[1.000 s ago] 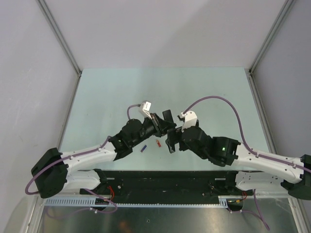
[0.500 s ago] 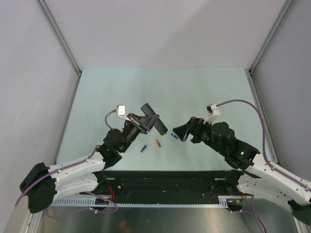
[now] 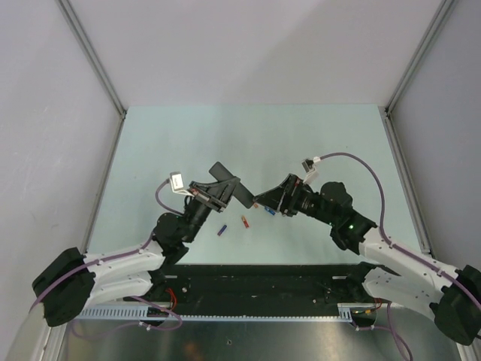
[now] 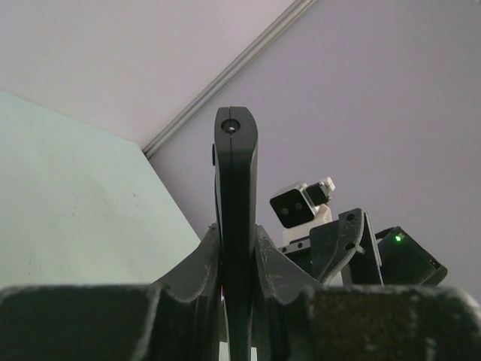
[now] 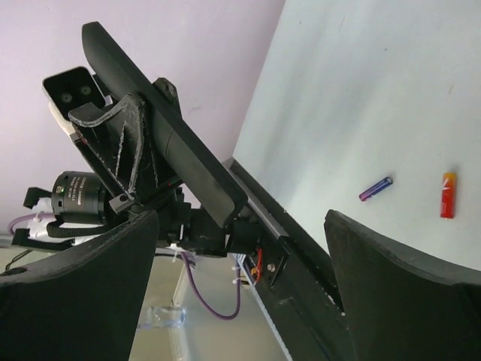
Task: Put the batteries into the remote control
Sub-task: Remove the battery cover from the remote control.
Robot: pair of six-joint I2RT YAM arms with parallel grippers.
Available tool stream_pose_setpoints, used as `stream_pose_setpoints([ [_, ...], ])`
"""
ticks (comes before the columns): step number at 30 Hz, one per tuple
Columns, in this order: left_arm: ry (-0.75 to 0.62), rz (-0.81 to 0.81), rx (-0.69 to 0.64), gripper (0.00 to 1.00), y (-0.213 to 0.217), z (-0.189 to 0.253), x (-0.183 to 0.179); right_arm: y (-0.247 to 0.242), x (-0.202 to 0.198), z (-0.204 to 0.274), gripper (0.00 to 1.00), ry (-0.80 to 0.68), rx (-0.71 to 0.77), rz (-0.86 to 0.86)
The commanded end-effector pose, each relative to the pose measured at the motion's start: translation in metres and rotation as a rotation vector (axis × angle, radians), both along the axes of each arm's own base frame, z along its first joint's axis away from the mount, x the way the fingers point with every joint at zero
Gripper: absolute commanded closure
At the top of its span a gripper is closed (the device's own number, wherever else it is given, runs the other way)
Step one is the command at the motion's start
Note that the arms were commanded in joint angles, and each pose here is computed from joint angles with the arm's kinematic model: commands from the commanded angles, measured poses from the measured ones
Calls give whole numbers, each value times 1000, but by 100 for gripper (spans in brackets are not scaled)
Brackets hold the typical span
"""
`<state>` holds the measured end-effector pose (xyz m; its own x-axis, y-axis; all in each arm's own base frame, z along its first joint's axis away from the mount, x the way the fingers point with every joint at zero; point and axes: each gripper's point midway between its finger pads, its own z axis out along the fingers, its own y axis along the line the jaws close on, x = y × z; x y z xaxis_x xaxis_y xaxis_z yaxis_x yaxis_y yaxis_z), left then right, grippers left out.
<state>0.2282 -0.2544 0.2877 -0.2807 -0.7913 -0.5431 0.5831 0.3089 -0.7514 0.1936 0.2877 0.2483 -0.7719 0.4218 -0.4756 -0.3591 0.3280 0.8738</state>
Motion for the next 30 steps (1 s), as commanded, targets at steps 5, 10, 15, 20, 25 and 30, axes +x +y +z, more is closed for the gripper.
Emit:
stream_pose_setpoints([
  [5, -116, 34, 24, 100, -7, 28, -3, 25, 4, 30, 7, -49, 93, 69],
  [10, -124, 50, 71, 100, -11, 25, -3, 32, 10, 36, 11, -50, 114, 67],
  [15, -113, 57, 97, 100, -13, 21, -2, 40, 15, 33, 15, -38, 109, 73],
  [20, -105, 48, 96, 100, -15, 21, -2, 43, 18, 33, 22, -35, 111, 74],
  [25, -93, 54, 86, 100, -13, 21, -2, 45, 16, 29, 26, -22, 101, 83],
  [30, -70, 72, 70, 100, -9, 20, 1, 45, 15, 25, 26, -11, 85, 81],
])
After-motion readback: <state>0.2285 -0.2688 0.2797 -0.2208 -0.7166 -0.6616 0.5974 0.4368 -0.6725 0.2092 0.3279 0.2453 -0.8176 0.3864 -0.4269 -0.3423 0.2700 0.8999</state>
